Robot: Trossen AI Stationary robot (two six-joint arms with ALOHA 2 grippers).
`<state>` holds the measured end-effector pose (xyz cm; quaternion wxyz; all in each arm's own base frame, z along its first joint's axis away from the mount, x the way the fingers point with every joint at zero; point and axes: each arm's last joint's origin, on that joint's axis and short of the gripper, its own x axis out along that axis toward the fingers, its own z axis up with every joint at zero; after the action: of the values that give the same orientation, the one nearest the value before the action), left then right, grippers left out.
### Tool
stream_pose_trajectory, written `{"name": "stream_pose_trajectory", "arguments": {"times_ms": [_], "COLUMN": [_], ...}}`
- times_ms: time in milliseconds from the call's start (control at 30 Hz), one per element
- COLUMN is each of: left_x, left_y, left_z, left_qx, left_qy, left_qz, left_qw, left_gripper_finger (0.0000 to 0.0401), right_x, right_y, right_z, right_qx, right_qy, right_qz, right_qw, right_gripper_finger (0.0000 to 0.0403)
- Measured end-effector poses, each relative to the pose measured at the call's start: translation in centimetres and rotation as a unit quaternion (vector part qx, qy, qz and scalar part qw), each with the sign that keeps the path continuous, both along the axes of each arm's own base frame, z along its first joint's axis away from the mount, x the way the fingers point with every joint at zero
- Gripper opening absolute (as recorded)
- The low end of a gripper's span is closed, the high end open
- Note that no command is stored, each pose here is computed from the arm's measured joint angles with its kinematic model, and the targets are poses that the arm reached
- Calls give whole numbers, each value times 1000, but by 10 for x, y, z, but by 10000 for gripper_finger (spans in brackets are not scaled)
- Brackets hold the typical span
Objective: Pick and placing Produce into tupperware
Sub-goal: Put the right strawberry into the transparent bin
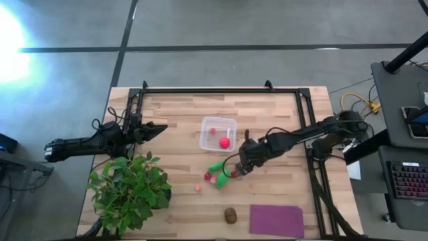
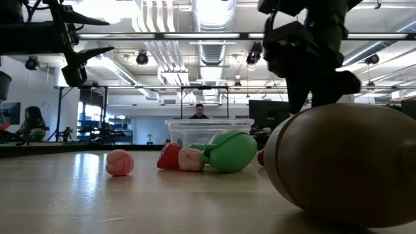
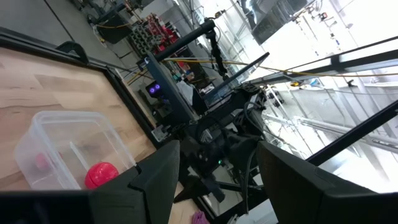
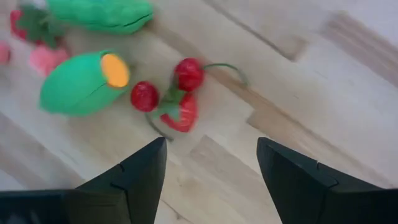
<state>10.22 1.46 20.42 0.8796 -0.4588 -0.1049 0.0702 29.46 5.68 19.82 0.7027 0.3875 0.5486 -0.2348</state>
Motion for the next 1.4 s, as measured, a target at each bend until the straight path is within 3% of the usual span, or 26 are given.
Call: {"name": "stream_pose_trajectory", "arguments": {"times_ms": [200, 367, 567, 867, 1400], "left_x": [0, 0, 0, 0, 0], "left_y": [0, 0, 0, 0, 0], "left_z": [0, 0, 0, 0, 0], "left_qx": [0, 0, 0, 0, 0], "left_qy": [1, 1, 0, 1, 1], "left_qz": [0, 0, 0, 0, 0], "left_qw": [1000, 1000, 1000, 1000, 1000], "left_gripper_finger": [201, 201, 201, 201, 201], "right_x": [32, 50, 58, 78, 75], "right_y": [8, 9, 10, 13, 15], "right_z": [-14, -23, -36, -27, -32], "right_qx": [-8, -14, -21, -33, -41], "right_qy": [18, 74, 147, 110, 122], "right_qz": [106, 126, 135, 120, 102], "right_qw": [994, 989, 980, 986, 986], "right_gripper_finger": [240, 239, 232, 221, 220]}}
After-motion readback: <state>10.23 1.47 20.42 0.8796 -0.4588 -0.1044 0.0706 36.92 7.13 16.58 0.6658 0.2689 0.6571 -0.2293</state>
